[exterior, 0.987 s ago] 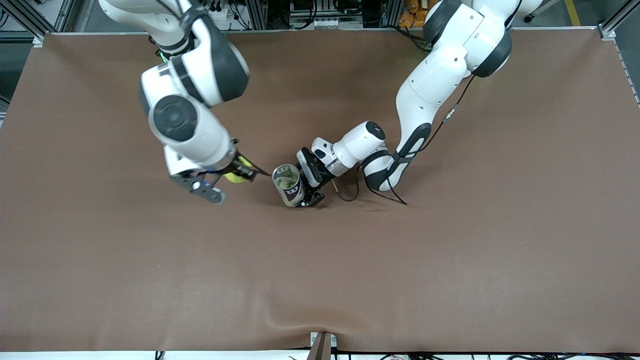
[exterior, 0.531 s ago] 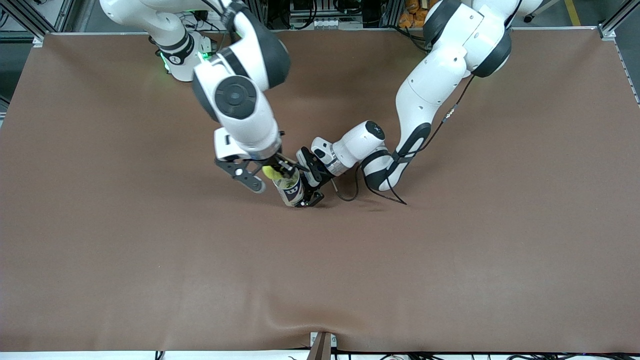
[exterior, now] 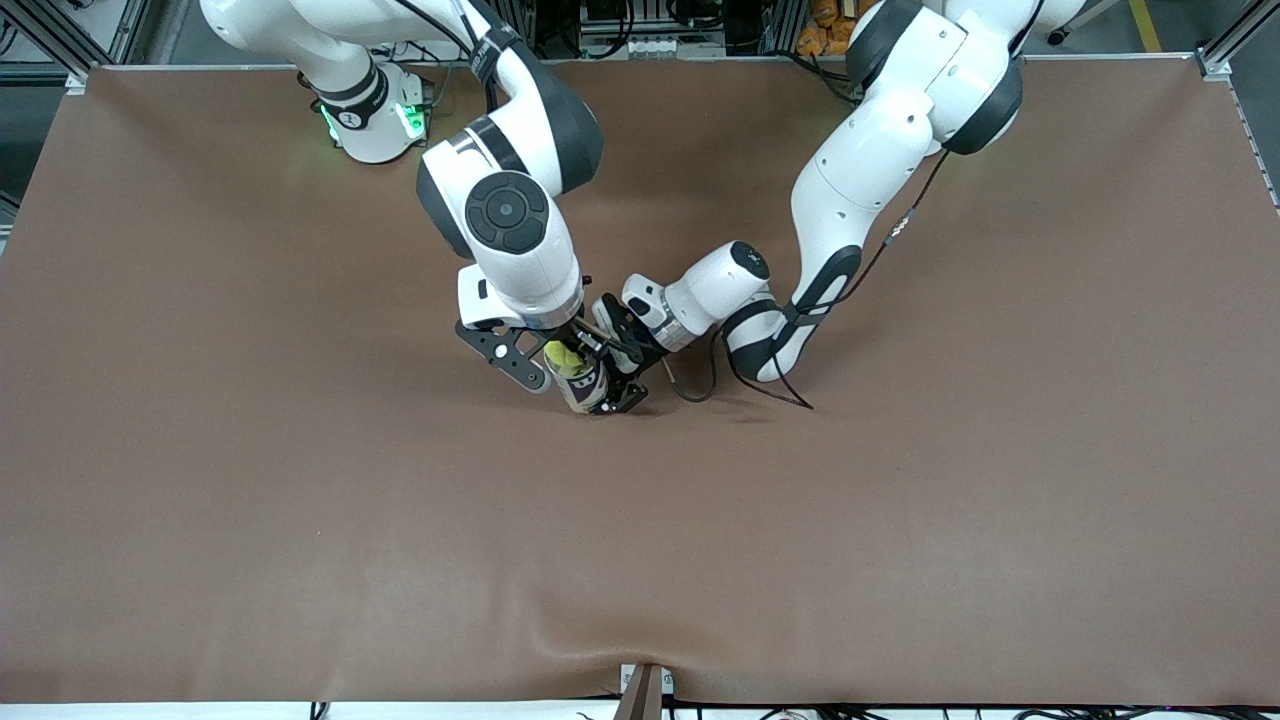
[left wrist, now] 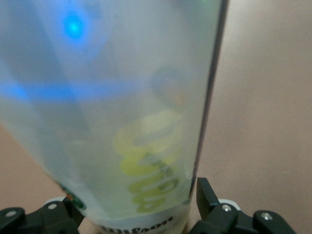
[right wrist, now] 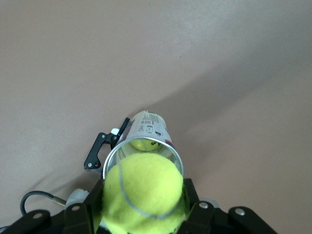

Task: Insert tennis ball vertically with right arm
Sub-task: 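Lower the tennis ball into the can opening and open the right gripper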

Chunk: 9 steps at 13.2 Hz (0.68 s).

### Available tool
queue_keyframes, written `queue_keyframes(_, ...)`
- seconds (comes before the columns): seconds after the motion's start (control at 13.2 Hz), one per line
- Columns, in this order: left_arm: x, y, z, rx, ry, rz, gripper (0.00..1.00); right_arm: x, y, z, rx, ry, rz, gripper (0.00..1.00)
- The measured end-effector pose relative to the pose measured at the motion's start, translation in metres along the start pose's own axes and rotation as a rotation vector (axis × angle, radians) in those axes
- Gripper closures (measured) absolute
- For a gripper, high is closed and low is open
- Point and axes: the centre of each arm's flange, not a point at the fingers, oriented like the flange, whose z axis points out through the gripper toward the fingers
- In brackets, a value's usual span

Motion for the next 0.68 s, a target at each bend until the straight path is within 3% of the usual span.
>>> queue_keyframes(0.3,0.0,0.0,0.0,0.0,0.0,0.0,0.07,0.0013,-0.0008,0.0005,0.004,0.003,0.02,0.0)
queue_keyframes(0.68,0.0,0.0001,0.0,0.0,0.0,0.0,0.06,0.0047,-0.0004,-0.0022,0.007,0.009,0.027,0.0)
